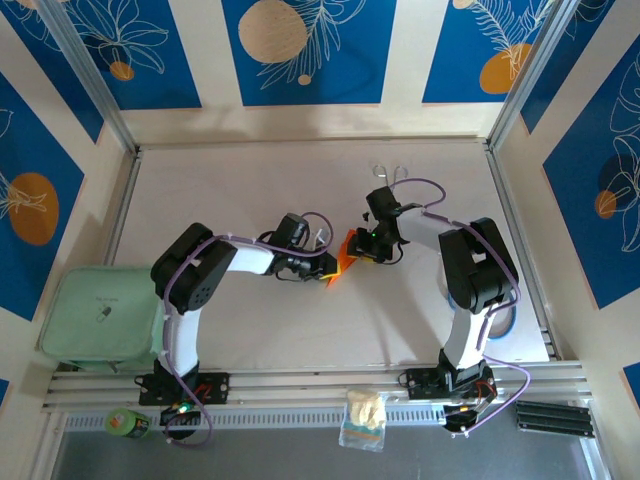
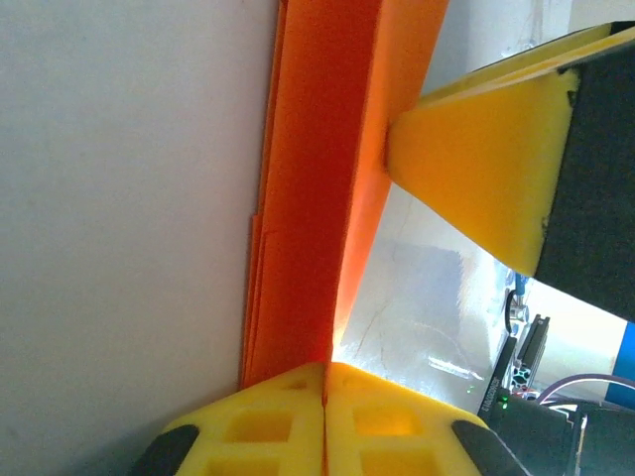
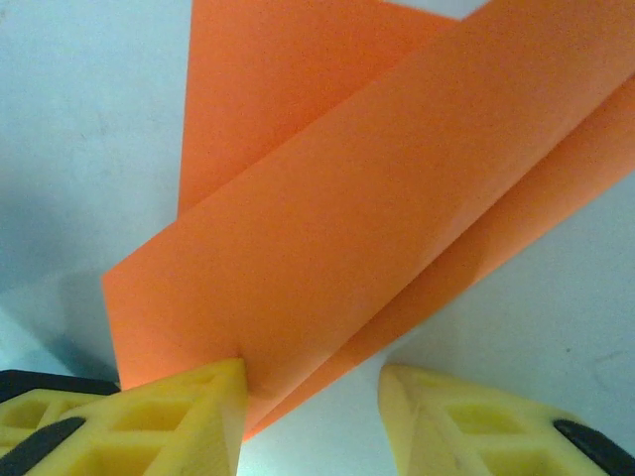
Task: Fold a paper plane with a square sheet of paper (pick it up from the middle)
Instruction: Fold the wing for the fifth time at the center of the table.
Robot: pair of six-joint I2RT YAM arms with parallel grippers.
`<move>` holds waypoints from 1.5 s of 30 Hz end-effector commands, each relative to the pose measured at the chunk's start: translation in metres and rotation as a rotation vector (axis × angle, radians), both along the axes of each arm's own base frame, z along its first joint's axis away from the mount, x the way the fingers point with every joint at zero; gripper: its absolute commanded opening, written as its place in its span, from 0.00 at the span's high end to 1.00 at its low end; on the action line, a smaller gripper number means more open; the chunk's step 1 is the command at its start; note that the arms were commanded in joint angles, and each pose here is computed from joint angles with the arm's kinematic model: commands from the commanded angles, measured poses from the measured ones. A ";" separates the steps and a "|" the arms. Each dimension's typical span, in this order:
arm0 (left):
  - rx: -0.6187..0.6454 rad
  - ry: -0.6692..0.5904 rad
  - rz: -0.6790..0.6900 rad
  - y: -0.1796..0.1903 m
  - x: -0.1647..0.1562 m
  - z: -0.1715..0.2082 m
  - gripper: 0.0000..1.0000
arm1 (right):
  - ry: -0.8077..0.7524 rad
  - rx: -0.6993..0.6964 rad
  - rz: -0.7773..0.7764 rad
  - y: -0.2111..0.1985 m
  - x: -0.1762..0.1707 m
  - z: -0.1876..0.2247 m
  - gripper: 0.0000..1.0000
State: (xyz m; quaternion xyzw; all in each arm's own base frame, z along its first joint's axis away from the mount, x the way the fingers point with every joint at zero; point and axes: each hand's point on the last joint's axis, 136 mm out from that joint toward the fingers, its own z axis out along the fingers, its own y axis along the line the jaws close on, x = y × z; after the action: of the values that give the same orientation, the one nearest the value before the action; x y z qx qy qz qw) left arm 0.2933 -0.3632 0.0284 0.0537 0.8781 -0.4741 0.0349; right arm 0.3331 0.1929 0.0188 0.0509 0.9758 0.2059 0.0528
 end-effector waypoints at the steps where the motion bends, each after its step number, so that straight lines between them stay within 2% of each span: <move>1: 0.014 0.024 -0.011 0.003 -0.001 -0.009 0.90 | 0.071 -0.097 -0.022 -0.012 -0.011 -0.034 0.58; 20: 0.043 0.009 0.000 0.008 0.000 -0.006 0.83 | 0.136 -0.178 -0.049 -0.021 -0.018 -0.048 0.61; 27: 0.096 -0.044 0.030 0.024 -0.001 0.013 0.69 | 0.150 -0.197 -0.050 -0.023 -0.019 -0.051 0.61; 30: 0.120 -0.068 0.037 0.030 -0.003 0.022 0.66 | 0.153 -0.197 -0.053 -0.023 -0.019 -0.051 0.61; 33: 0.108 -0.099 0.047 0.030 -0.002 0.034 0.66 | 0.157 -0.196 -0.051 -0.022 -0.020 -0.052 0.61; 39: 0.033 -0.140 0.025 0.007 -0.002 0.057 0.73 | 0.170 -0.203 -0.052 -0.022 -0.022 -0.054 0.61; 45: 0.029 -0.138 -0.008 -0.008 -0.009 0.051 0.78 | 0.183 -0.205 -0.056 -0.021 -0.022 -0.054 0.60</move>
State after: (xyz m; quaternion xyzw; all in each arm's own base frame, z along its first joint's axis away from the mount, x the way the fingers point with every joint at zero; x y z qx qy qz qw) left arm 0.2807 -0.3598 0.0738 0.0812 0.8866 -0.4475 0.0843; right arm 0.3335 0.1902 0.0137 0.0800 0.9829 0.1641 0.0218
